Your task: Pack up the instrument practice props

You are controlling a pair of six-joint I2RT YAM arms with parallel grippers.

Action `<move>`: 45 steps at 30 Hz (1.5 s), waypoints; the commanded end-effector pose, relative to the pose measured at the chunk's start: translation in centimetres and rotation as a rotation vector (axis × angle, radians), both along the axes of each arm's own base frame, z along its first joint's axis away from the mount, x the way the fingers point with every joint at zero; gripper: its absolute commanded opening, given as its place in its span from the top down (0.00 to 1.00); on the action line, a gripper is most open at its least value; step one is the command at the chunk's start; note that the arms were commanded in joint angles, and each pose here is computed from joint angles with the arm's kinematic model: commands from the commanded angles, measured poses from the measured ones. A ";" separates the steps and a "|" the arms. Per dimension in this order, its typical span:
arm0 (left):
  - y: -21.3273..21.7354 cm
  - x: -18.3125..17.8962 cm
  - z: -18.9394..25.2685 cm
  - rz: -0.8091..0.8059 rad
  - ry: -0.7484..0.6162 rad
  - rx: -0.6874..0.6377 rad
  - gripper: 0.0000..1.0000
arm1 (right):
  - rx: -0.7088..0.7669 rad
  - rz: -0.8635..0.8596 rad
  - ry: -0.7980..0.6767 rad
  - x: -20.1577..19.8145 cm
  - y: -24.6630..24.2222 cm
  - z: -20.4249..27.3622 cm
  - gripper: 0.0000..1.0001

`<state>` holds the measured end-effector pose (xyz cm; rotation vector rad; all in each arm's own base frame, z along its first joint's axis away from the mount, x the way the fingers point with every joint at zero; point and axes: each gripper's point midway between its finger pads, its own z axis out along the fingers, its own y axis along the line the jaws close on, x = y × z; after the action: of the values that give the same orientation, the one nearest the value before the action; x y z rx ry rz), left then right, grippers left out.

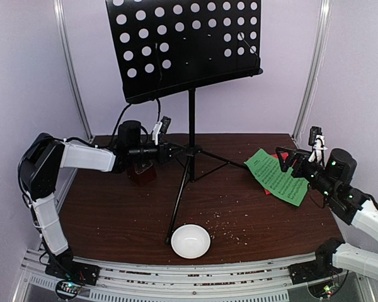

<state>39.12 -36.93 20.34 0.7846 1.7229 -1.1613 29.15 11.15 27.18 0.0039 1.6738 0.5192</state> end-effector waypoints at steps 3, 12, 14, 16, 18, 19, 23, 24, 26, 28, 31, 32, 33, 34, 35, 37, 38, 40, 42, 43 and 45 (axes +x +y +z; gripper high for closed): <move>0.5 -0.7 1.4 0.080 0.364 -0.139 0.85 | 0.030 -0.003 -0.014 0.1 0.0 0.5 0.00; 2.0 -1.4 4.7 0.112 0.127 -0.118 0.40 | 0.035 -0.001 0.001 0.2 0.1 0.2 0.00; 2.5 -1.7 5.6 0.118 0.014 -0.096 0.32 | 0.035 -0.005 -0.004 0.1 0.0 0.3 0.00; 2.7 -2.2 6.2 0.098 -0.110 -0.057 0.31 | 0.036 -0.006 -0.007 0.1 -0.1 0.4 0.00; 2.8 -2.5 6.3 0.070 -0.243 -0.012 0.32 | 0.038 -0.007 -0.005 0.1 -0.1 0.3 0.00; 2.7 -2.7 6.0 0.051 -0.295 0.010 0.33 | 0.039 -0.005 -0.005 0.1 0.0 0.4 0.00; 2.2 -2.9 4.2 -0.020 -0.437 0.106 0.42 | 0.039 -0.002 -0.005 0.1 0.0 0.5 0.00; 2.0 -2.6 3.6 -0.028 -0.450 0.130 0.44 | 0.038 -0.002 -0.005 0.0 0.0 0.5 0.00; 1.8 -2.3 2.9 -0.042 -0.468 0.160 0.48 | 0.032 -0.005 -0.011 -0.1 -0.1 0.6 0.00; 1.6 -1.9 2.4 -0.047 -0.484 0.184 0.52 | 0.029 -0.010 -0.016 -0.2 -0.3 0.7 0.00; 1.4 -1.7 1.9 -0.063 -0.494 0.201 0.56 | 0.027 -0.016 -0.025 -0.4 -0.5 0.9 0.00; 1.2 -1.8 1.7 -0.076 -0.492 0.203 0.57 | 0.025 -0.017 -0.025 -0.5 -0.5 0.9 0.00; 1.1 -1.7 1.7 -0.084 -0.489 0.205 0.58 | 0.023 -0.018 -0.026 -0.5 -0.6 0.9 0.00; 1.0 -1.6 1.5 -0.090 -0.484 0.209 0.59 | 0.023 -0.020 -0.025 -0.4 -0.6 0.8 0.00; 0.9 -1.5 1.3 -0.092 -0.479 0.213 0.59 | 0.020 -0.020 -0.023 -0.4 -0.6 0.8 0.00; 0.8 -1.4 1.1 -0.095 -0.478 0.213 0.60 | 0.019 -0.019 -0.021 -0.4 -0.6 0.7 0.00; 0.8 -1.4 1.1 -0.098 -0.476 0.210 0.60 | 0.019 -0.018 -0.020 -0.4 -0.5 0.7 0.00; 0.7 -1.5 1.2 -0.101 -0.478 0.204 0.59 | 0.018 -0.019 -0.018 -0.4 -0.6 0.6 0.00; 0.7 -1.3 1.1 -0.098 -0.476 0.205 0.59 | 0.015 -0.022 -0.016 -0.4 -0.6 0.5 0.00; 0.7 -1.2 1.1 -0.096 -0.477 0.208 0.60 | 0.016 -0.022 -0.017 -0.3 -0.6 0.5 0.00; 0.5 -1.0 0.9 -0.098 -0.469 0.213 0.63 | 0.014 -0.022 -0.016 -0.3 -0.6 0.5 0.00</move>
<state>37.68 -35.63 20.28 1.1575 1.4813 -0.7815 28.75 10.90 27.78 0.0225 1.6556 0.5340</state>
